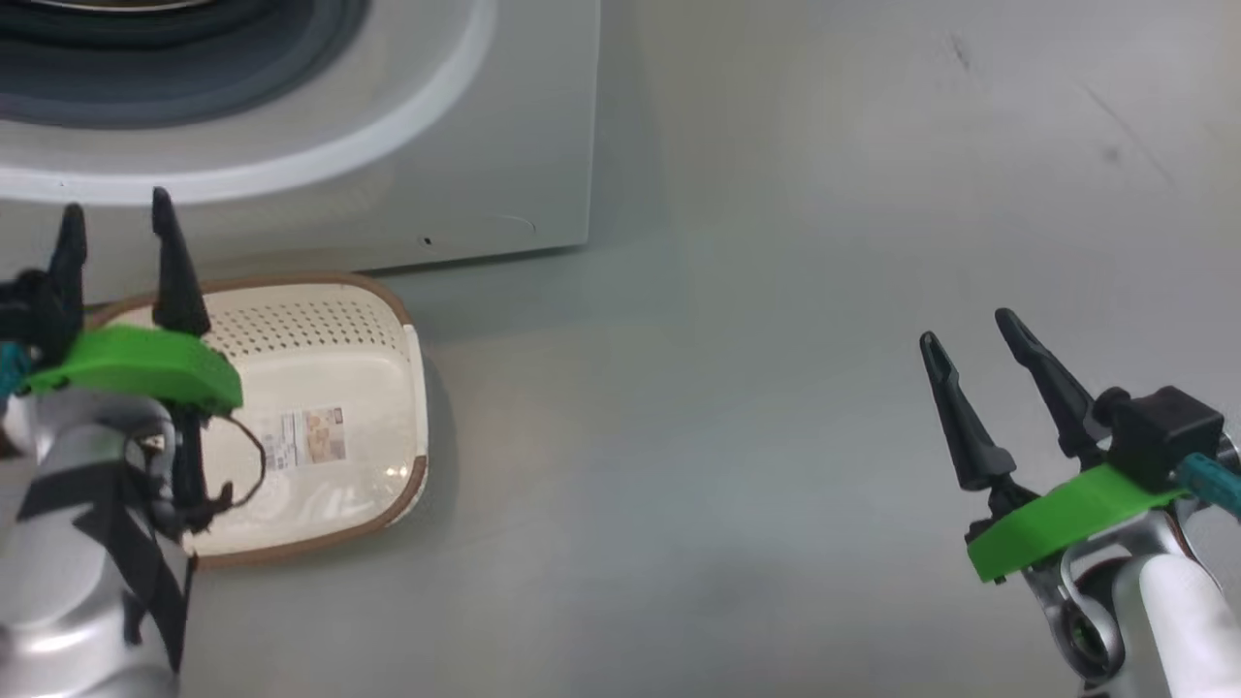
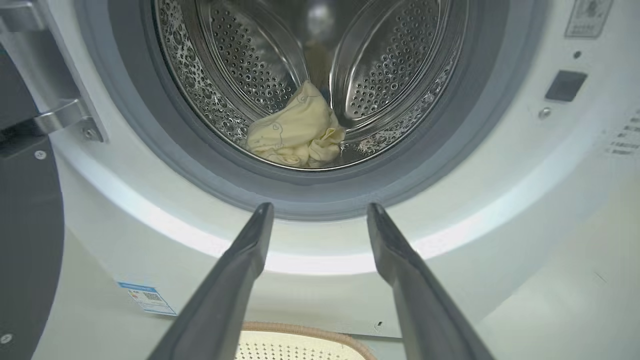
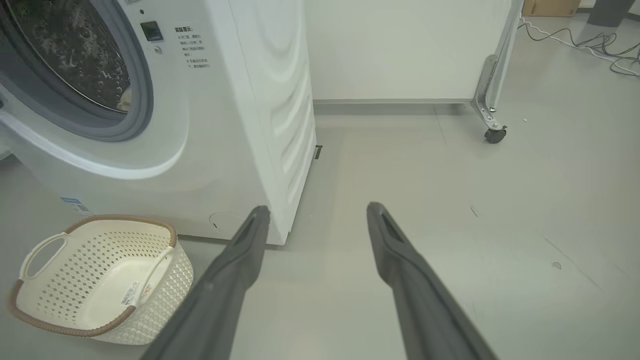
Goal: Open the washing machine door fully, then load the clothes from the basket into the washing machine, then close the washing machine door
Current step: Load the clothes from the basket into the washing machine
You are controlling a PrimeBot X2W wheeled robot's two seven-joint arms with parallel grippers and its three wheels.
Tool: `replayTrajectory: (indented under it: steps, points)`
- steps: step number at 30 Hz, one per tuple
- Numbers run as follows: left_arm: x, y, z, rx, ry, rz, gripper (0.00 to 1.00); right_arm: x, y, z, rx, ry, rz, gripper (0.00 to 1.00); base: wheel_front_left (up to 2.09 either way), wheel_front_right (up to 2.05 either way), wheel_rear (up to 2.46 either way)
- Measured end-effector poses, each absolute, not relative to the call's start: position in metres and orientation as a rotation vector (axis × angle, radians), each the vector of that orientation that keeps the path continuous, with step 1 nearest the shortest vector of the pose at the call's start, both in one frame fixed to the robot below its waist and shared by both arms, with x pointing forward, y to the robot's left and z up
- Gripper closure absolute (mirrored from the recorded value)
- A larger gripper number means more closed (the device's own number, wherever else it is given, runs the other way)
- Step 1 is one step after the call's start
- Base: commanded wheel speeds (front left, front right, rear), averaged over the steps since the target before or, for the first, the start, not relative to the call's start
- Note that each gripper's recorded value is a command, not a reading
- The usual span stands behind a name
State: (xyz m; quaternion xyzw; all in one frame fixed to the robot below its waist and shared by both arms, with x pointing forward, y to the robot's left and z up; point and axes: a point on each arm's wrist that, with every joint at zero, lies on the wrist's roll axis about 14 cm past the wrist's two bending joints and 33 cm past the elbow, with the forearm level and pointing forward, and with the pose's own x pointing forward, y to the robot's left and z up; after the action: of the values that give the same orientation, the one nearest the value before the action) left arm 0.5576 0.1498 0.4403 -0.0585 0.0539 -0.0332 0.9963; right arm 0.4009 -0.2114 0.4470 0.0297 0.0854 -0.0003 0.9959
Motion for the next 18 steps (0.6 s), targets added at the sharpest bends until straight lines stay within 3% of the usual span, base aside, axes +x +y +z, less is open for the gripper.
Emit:
replayTrajectory:
  steps: [18]
  points:
    - [0.425, 0.154, 0.482, -0.11, 0.02, -0.046, 0.0, 0.36, -0.205, 0.487, 0.05, 0.117, 0.03, 0.0, 0.0, 0.0, 0.0]
